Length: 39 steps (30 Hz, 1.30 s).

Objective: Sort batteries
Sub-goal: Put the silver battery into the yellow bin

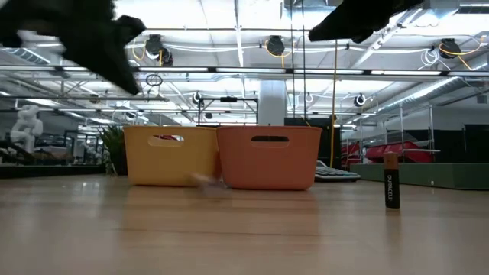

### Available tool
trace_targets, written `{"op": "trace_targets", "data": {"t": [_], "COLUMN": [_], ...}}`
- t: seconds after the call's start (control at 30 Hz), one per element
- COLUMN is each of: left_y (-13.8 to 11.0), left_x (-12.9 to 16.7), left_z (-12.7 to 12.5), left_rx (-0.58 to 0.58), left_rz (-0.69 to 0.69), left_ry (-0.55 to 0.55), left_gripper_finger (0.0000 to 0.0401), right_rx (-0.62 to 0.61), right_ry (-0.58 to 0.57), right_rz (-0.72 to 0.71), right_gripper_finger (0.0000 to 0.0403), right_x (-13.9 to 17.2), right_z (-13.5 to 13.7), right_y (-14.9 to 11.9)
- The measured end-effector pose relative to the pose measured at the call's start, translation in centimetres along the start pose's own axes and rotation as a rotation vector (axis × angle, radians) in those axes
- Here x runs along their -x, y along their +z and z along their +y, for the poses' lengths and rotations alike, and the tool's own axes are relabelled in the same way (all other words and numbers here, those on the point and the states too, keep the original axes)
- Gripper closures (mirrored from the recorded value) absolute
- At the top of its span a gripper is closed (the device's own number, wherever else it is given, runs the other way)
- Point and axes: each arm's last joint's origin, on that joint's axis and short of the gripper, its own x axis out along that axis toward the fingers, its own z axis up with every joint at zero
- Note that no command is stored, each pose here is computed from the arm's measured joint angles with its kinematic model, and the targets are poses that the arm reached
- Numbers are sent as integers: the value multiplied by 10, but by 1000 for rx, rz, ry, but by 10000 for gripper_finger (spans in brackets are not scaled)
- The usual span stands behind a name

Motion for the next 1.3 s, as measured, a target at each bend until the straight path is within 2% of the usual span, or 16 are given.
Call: {"op": "trace_targets", "data": {"t": [0.13, 0.27, 0.33, 0.4, 0.47, 0.53, 0.6, 0.7, 0.77, 0.83, 0.97, 1.1, 1.2, 1.3], "left_y": [-5, -3, 4, 10, 13, 17, 23, 30, 33, 34, 39, 42, 43, 41], "left_x": [-1, 5, 6, 6, 4, 1, -4, -14, -22, -29, -39, -46, -49, -51], "left_z": [35, 54, 57, 55, 52, 49, 47, 39, 37, 35, 28, 14, 5, 0], "left_rx": [86, 199, 264, 262, 263, 258, 243, 209, 195, 195, 234, 225, 221, 228], "left_rz": [-72, -145, -207, -251, -272, -290, -334, -353, -359, -358, -380, -402, -414, -394], "left_ry": [62, 68, 58, 42, 46, 37, 20, 1, 9, 17, 2, -34, -50, -43], "left_gripper_finger": [400, 401, 390, 367, 336, 302, 269, 223, 203, 192, 187, 187, 187, 187], "right_rx": [4, 8, -15, -56, -84, -85, -91, -115, -137, -91, -81, -79, -125, -117], "right_ry": [1, 11, 102, 200, 217, 255, 392, 480, 450, 365, 310, 285, 326, 320], "right_rz": [38, 71, 108, 92, 34, 72, 121, 211, 298, 413, 455, 626, 644, 729], "right_gripper_finger": [339, 339, 339, 339, 339, 339, 337, 331, 322, 307, 273, 263, 266, 269], "right_x": [-6, -10, -5, 5, 14, 13, 10, 10, 6, -1, -11, -34, -46, -56], "right_z": [5, 8, 10, 18, 26, 38, 57, 85, 99, 112, 138, 140, 138, 133], "right_y": [-6, -11, -13, -6, 4, -2, -9, -19, -21, -32, -25, -43, -39, -51]}}
